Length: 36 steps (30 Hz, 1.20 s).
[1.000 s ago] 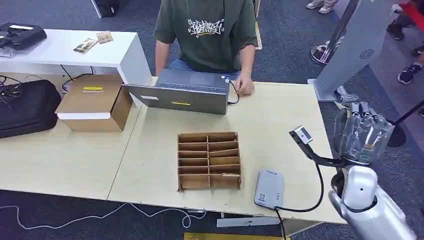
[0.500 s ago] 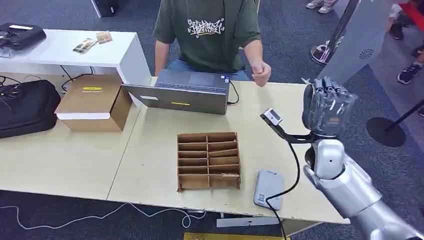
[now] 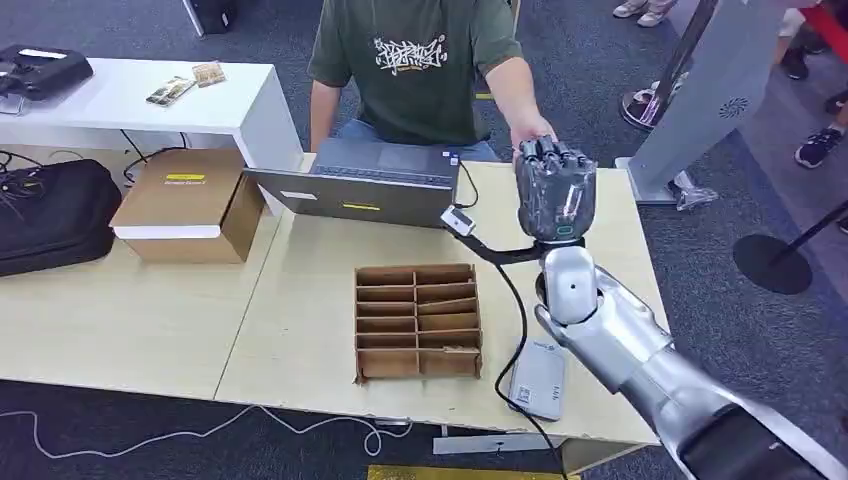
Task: Pass the card to the sensor for recognition and then transmit it.
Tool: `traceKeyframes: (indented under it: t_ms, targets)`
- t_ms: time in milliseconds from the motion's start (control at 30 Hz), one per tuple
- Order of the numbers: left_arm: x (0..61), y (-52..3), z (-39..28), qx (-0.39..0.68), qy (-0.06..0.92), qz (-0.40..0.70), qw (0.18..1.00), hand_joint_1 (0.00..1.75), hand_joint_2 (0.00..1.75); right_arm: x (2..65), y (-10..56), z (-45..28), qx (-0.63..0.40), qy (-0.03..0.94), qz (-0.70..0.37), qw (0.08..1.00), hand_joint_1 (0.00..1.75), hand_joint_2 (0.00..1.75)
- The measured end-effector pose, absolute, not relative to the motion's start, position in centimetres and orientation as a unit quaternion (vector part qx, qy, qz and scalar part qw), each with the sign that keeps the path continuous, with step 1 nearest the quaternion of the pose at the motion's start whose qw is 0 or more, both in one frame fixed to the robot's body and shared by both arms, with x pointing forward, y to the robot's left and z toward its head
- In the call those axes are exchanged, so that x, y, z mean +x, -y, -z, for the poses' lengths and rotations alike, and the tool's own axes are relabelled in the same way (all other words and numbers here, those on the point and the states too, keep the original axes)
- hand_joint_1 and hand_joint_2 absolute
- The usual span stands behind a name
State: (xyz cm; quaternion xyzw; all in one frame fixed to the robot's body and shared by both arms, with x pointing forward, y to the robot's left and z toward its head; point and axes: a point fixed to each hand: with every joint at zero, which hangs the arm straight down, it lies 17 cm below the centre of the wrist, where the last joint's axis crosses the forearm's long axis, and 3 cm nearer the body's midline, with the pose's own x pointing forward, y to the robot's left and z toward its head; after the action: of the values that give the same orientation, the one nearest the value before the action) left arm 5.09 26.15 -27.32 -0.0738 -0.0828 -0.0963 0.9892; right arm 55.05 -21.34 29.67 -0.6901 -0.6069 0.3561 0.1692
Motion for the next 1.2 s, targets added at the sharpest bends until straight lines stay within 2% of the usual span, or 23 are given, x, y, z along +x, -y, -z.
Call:
traceKeyframes:
  t_ms: [400, 933, 967, 1000, 1200]
  targets:
    - [5.0, -26.2, 27.3, -0.074, 0.082, 0.101, 0.989, 0.00, 0.00, 57.6, 16.9, -31.2, -0.675, 0.609, -0.393, 0.139, 1.75, 1.75]
    - [5.0, -26.2, 27.3, -0.074, 0.082, 0.100, 0.989, 0.00, 0.00, 58.2, 16.4, -30.7, -0.672, 0.604, -0.405, 0.139, 1.75, 1.75]
    - [5.1, -26.2, 27.3, -0.074, 0.082, 0.100, 0.989, 0.00, 0.00, 58.2, 16.4, -30.7, -0.672, 0.604, -0.405, 0.139, 0.77, 1.75]
    - [5.1, -26.2, 27.3, -0.074, 0.082, 0.100, 0.989, 0.00, 0.00, 58.2, 16.3, -30.7, -0.671, 0.604, -0.407, 0.138, 0.00, 1.75]
    - [5.0, -26.2, 27.3, -0.073, 0.080, 0.100, 0.989, 0.00, 0.00, 58.3, 16.2, -31.0, -0.667, 0.608, -0.407, 0.139, 0.00, 1.75]
